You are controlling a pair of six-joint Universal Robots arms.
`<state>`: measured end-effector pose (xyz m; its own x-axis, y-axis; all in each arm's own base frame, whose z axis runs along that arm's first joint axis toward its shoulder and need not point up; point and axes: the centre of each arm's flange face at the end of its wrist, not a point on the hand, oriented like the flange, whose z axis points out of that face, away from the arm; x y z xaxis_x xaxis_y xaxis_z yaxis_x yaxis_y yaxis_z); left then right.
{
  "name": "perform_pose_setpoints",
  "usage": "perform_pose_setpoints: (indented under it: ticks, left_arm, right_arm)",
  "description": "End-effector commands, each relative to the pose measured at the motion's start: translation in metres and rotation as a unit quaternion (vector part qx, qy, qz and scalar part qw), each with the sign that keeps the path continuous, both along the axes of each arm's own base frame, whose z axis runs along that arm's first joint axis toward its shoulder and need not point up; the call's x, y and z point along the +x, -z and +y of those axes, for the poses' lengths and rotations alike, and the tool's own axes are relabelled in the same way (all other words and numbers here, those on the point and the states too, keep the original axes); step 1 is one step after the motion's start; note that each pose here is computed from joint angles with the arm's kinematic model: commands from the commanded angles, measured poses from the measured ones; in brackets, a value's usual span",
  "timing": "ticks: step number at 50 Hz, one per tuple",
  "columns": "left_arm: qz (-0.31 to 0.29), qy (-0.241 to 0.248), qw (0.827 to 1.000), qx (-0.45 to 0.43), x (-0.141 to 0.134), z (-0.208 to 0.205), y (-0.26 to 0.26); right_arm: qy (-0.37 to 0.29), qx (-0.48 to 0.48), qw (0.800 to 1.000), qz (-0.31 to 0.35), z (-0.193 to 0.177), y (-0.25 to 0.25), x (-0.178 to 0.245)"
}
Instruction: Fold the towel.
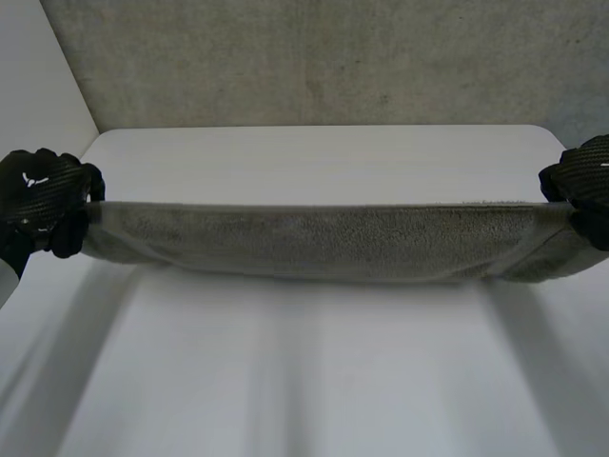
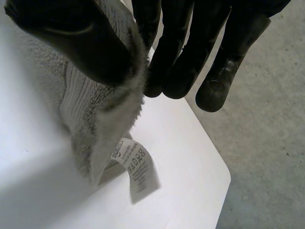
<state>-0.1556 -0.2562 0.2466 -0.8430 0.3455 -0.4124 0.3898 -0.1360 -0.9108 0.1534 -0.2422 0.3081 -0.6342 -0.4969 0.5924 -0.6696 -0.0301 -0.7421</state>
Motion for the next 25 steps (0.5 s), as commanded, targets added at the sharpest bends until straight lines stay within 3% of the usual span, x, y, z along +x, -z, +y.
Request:
perform_pose_setpoints:
  ticks: [1,9,16,25]
  left_arm:
    - [0.006,0.021,0.999,0.025,-0.007,0.005,0.011]
    - [0.001,0.050,0.997,0.063,-0.029,-0.031,0.045]
    - [-0.012,0.014,0.996,0.083,-0.040,-0.076,0.074]
    - [-0.017,0.014,0.997,0.076,-0.064,-0.112,0.095]
  right_arm:
    - [-0.040,0.056,0.998,-0.003,-0.019,0.033,0.004]
    - [-0.033,0.112,0.993,-0.001,-0.051,0.066,0.002]
    - [-0.043,0.139,0.989,-0.005,-0.076,0.091,0.011]
    - [-0.017,0.119,0.993,-0.003,-0.107,0.118,0.021]
